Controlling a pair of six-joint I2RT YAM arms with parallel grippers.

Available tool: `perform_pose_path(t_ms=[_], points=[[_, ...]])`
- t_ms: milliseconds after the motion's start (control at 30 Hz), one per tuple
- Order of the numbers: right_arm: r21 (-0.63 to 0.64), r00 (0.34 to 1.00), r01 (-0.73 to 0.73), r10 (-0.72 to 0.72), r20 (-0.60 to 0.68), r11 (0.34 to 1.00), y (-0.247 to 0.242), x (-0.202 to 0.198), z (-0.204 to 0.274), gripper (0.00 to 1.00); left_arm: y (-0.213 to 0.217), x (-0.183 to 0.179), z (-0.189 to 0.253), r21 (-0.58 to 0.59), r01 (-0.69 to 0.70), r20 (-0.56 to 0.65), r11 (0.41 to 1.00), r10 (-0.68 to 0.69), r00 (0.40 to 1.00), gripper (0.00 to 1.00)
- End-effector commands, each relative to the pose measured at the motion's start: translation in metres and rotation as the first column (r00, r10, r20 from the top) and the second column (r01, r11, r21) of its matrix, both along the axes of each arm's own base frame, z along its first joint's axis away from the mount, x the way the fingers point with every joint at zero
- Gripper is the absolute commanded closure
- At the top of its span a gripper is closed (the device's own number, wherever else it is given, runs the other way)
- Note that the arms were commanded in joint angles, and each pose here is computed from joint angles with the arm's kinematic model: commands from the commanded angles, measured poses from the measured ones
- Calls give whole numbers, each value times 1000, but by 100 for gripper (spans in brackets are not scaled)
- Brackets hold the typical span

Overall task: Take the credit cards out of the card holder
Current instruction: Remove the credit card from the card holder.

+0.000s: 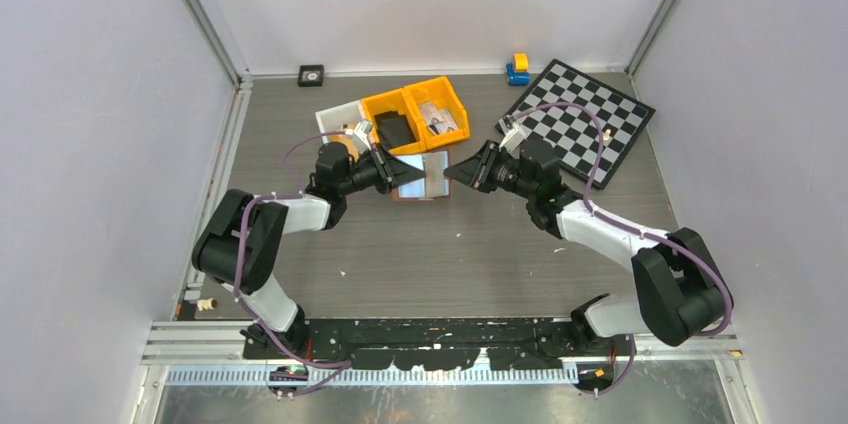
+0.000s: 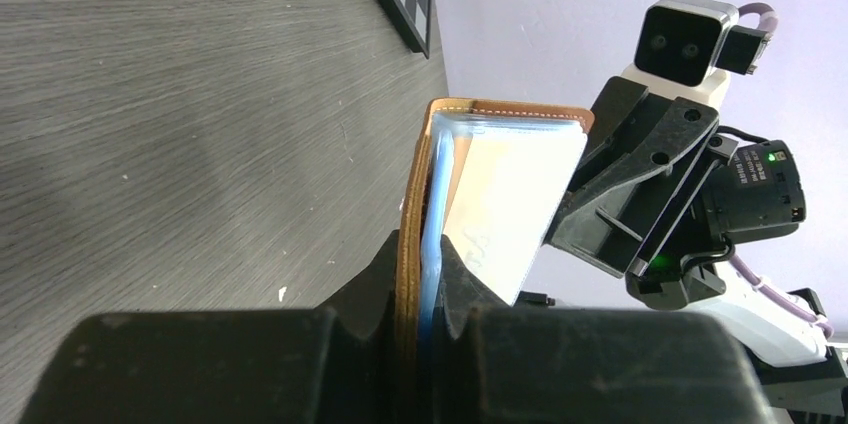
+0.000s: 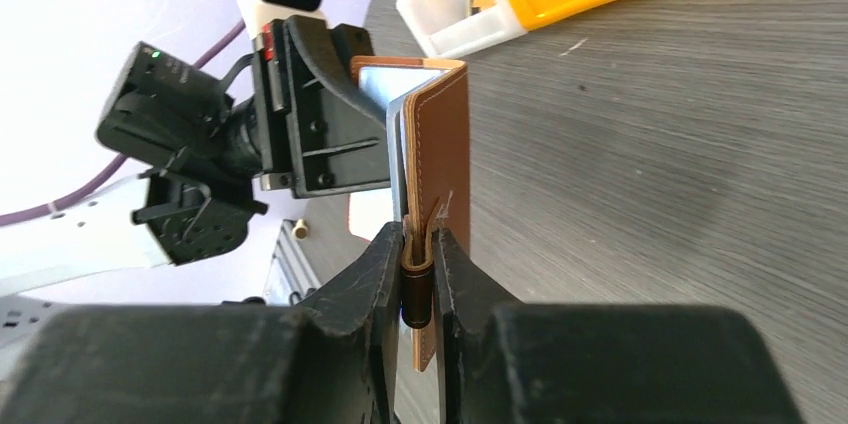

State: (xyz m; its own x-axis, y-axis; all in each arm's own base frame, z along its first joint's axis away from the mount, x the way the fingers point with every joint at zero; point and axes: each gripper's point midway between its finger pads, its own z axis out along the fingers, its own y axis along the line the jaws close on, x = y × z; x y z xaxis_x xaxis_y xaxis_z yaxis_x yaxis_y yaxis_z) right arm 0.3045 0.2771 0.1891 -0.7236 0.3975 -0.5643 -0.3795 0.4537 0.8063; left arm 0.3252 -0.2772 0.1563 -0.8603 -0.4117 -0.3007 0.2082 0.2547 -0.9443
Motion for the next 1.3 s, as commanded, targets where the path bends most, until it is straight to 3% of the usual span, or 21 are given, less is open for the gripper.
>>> perform_pose_path(t_ms=[0,500,967,1100,1267], points=[[-109,999,50,-51,-1,993,-7,6,-3,81,-6,-1,23,-21,28,93,999,-26,995,100],[-145,998,-58,57,-10,988,21,-5,-13,78,-22,-7,8,99,60,87,993,-69,994,100],[-227,999,-50,50,-7,973,25,-8,-19,84,-26,-7,-2,130,70,62,989,-79,995,100],[-319,999,9,-18,-27,948,15,-1,-31,89,-26,-7,-2,129,73,62,989,-82,995,100],[-305,998,-58,54,-21,951,31,-10,-30,95,-30,-9,-3,132,83,58,988,-92,994,100]])
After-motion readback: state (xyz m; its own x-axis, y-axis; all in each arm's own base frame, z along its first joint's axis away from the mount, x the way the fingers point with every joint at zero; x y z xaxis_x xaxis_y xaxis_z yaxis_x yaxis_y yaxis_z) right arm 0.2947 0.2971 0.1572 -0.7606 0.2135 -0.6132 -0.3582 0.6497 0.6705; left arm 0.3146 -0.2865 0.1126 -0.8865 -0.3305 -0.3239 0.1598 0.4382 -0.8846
